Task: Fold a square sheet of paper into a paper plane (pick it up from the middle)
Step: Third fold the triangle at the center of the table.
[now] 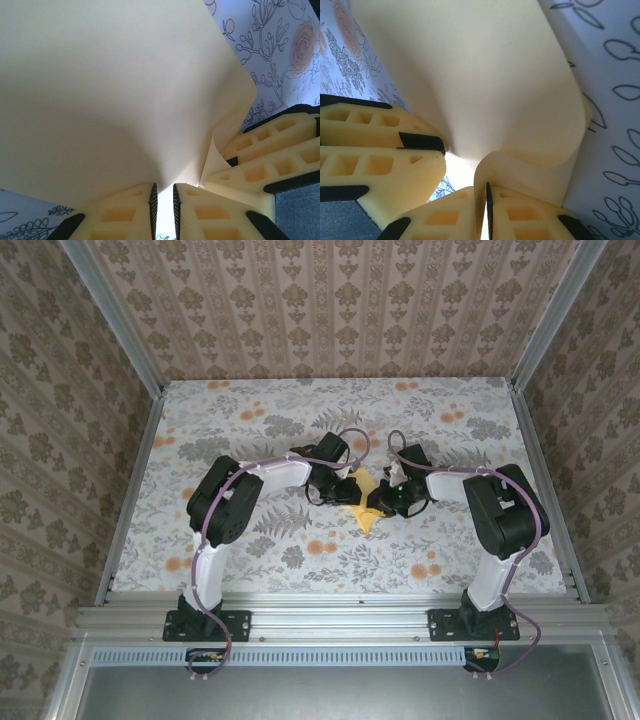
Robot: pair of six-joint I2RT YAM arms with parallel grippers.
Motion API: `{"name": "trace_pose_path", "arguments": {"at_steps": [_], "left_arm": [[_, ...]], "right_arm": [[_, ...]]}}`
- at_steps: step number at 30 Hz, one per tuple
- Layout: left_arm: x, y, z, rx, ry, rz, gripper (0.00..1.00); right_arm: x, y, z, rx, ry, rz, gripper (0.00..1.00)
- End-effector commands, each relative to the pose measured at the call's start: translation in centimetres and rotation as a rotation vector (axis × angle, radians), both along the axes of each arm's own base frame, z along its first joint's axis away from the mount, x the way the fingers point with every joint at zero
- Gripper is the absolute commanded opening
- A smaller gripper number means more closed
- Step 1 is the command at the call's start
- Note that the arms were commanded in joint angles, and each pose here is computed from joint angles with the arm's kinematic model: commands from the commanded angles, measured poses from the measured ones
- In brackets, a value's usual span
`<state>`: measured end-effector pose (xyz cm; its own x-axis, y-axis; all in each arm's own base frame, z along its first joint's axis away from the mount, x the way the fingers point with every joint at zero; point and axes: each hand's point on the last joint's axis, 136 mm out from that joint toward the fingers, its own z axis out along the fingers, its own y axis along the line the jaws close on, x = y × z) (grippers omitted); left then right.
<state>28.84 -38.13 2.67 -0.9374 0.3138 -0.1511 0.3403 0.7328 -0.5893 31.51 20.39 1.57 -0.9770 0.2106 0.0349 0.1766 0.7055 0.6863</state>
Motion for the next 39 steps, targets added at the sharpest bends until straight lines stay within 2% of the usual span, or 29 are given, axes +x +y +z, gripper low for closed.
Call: {"name": "trace_pose_path", "arguments": {"at_steps": [1, 5, 14, 18, 22, 27, 39], "left_arm": [[-0.7, 0.3, -1.0, 0.007, 0.028, -0.017, 0.19], [-0.8, 0.2, -0.9, -0.003, 0.03, -0.017, 0.2], [-0.6, -0.2, -0.1, -0.041, 0.03, -0.009, 0.22], [-0.3, -0.1, 0.8, -0.051, 0.019, -0.002, 0.24], [0.2, 0.7, 1.9, -0.06, -0.001, 0.018, 0.29], [0.1, 0.9, 3.1, -0.1, -0.003, 0.035, 0.39], [1.5, 1.5, 4.8, -0.178, 0.005, 0.113, 0.49]], "right_arm": [[-0.4, 0.0, -1.1, -0.034, 0.03, 0.012, 0.2], [-0.4, 0.2, -1.3, -0.03, 0.029, 0.017, 0.25], [-0.5, 0.9, -1.2, 0.003, 0.02, 0.031, 0.27], [-0.8, 0.8, -1.5, 0.003, 0.025, 0.029, 0.32], [-1.0, 0.9, -1.6, 0.009, 0.024, 0.03, 0.38], [-1.0, 0.8, -1.5, 0.012, 0.019, 0.021, 0.43], [-1.3, 1.2, -1.0, 0.057, -0.004, 0.026, 0.45]]}}
